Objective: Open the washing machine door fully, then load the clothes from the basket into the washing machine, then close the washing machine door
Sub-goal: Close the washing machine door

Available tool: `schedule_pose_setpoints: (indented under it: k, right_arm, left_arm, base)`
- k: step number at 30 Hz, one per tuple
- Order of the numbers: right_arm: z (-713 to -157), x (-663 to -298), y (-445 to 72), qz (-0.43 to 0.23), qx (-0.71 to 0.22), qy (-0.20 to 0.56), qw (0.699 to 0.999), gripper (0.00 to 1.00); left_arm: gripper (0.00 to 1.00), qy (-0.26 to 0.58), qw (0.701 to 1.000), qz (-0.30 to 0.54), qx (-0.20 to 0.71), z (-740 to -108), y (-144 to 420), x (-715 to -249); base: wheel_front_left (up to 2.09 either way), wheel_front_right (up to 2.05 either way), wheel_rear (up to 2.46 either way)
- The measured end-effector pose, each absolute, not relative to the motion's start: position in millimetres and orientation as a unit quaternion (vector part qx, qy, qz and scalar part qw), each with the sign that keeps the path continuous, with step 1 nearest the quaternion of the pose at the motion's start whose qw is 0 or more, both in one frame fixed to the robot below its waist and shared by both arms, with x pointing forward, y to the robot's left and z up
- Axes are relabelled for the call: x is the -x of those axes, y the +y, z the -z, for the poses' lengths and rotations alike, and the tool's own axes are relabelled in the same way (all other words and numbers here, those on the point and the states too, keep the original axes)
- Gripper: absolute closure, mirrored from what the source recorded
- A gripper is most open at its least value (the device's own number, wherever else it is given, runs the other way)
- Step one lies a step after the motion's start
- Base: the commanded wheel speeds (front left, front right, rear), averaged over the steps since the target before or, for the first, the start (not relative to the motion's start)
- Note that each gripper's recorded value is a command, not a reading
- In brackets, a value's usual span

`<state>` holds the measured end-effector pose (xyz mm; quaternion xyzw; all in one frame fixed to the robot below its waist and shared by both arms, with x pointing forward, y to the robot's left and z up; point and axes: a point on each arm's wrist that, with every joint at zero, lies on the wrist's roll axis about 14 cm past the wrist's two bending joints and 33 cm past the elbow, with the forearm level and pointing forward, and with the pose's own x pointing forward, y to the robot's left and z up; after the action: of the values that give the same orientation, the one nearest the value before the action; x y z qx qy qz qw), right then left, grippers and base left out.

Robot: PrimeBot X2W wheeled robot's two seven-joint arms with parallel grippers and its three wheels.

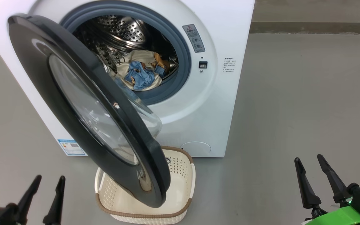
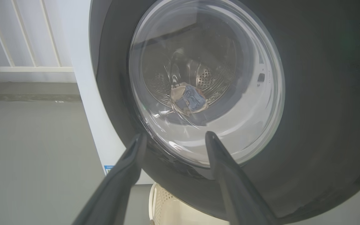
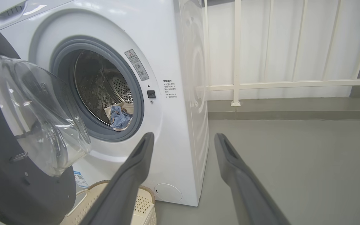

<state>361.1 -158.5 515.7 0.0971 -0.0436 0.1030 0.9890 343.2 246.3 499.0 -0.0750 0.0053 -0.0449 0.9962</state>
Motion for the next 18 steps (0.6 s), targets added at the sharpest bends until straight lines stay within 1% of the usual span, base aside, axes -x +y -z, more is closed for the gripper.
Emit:
schedule_pose_setpoints:
  k: [18]
  right_arm:
    - [-515, -359, -165, -0.092, -0.097, -0.043, 0.990, 0.00]
  left_arm:
    - [0.00, 0.014, 0.997, 0.023, 0.068, -486, 247, -333]
  base:
    - [0.00, 0.00, 0.00]
